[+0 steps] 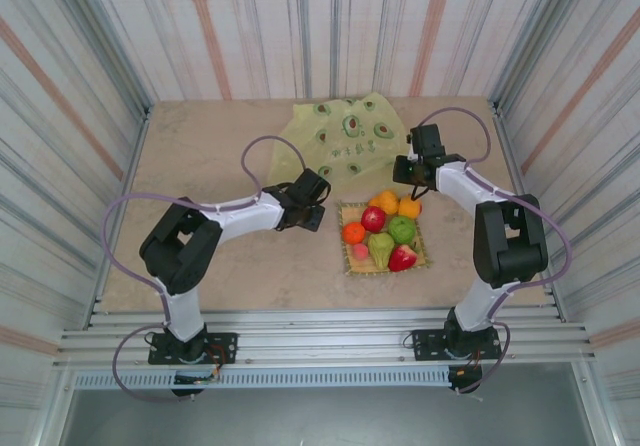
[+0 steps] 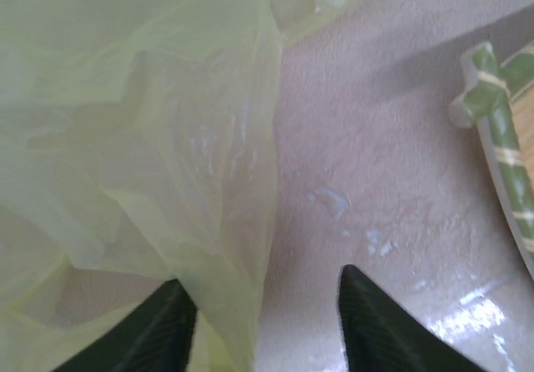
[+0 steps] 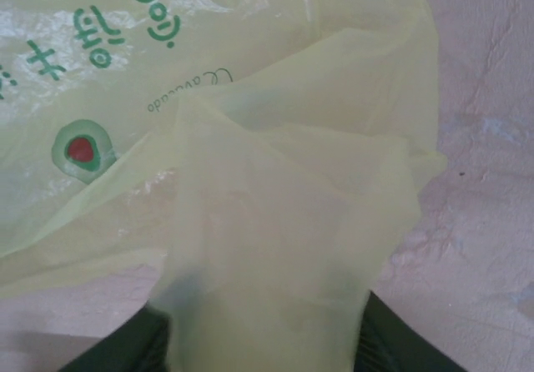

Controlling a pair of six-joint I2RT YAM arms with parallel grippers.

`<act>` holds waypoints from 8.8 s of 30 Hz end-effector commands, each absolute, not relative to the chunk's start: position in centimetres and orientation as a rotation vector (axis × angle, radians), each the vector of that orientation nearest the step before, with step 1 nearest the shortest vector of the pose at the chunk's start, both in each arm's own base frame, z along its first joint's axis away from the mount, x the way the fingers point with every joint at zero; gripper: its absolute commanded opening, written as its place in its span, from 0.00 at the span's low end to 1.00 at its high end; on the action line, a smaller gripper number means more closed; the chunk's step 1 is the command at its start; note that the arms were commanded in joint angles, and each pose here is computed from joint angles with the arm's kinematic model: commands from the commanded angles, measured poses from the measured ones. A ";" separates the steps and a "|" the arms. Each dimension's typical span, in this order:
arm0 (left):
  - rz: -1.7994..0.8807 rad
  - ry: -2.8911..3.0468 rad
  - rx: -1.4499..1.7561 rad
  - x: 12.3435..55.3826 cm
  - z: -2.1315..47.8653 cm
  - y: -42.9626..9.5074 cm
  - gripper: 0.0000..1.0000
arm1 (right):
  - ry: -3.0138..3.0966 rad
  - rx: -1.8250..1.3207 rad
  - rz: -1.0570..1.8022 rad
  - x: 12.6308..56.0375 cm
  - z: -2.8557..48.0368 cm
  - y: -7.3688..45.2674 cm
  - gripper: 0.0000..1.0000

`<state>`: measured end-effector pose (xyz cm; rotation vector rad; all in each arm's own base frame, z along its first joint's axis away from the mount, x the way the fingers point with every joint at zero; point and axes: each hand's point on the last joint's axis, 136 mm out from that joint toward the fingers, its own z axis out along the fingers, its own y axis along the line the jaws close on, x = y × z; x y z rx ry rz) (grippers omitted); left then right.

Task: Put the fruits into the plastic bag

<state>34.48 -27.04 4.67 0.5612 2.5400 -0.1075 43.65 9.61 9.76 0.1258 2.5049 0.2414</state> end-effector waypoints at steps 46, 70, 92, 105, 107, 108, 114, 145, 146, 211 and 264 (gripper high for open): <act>-0.205 2.166 0.342 23.1 26.2 -10.8 0.73 | 2.019 -0.742 0.665 43.2 24.8 31.9 0.00; -0.226 1.976 0.635 24.9 33.3 -13.6 0.98 | 2.120 -0.519 0.749 43.6 25.5 29.9 0.00; -0.229 2.138 0.559 27.1 31.1 -11.7 0.98 | 2.158 -0.425 0.912 43.9 24.1 29.4 0.00; 0.191 2.101 0.824 37.5 25.8 -16.0 0.98 | 2.168 -0.503 0.928 41.9 24.1 29.4 0.00; 0.166 2.111 0.837 38.5 25.0 -16.9 0.96 | 2.169 -0.507 0.923 41.7 24.0 29.2 0.00; 0.160 2.118 0.843 38.8 24.7 -17.2 0.95 | 2.170 -0.507 0.920 41.6 23.9 29.2 0.00; 0.099 2.160 0.875 40.5 22.2 -19.2 0.91 | 2.173 -0.511 0.918 41.3 23.8 29.1 0.00; -0.387 2.367 0.465 40.2 22.8 -18.5 0.00 | 2.246 -0.459 0.372 47.5 23.6 26.7 0.17; -0.461 2.381 0.393 40.0 23.2 -18.1 0.00 | 2.253 -0.433 0.344 47.9 23.8 26.6 0.22; -1.043 2.306 -0.061 38.7 24.9 -16.9 0.00 | 2.283 -0.669 0.722 28.9 16.3 32.2 0.61; -1.115 2.329 -0.034 38.1 23.5 -17.5 0.00 | 2.778 -0.972 -0.055 22.0 8.1 23.3 0.57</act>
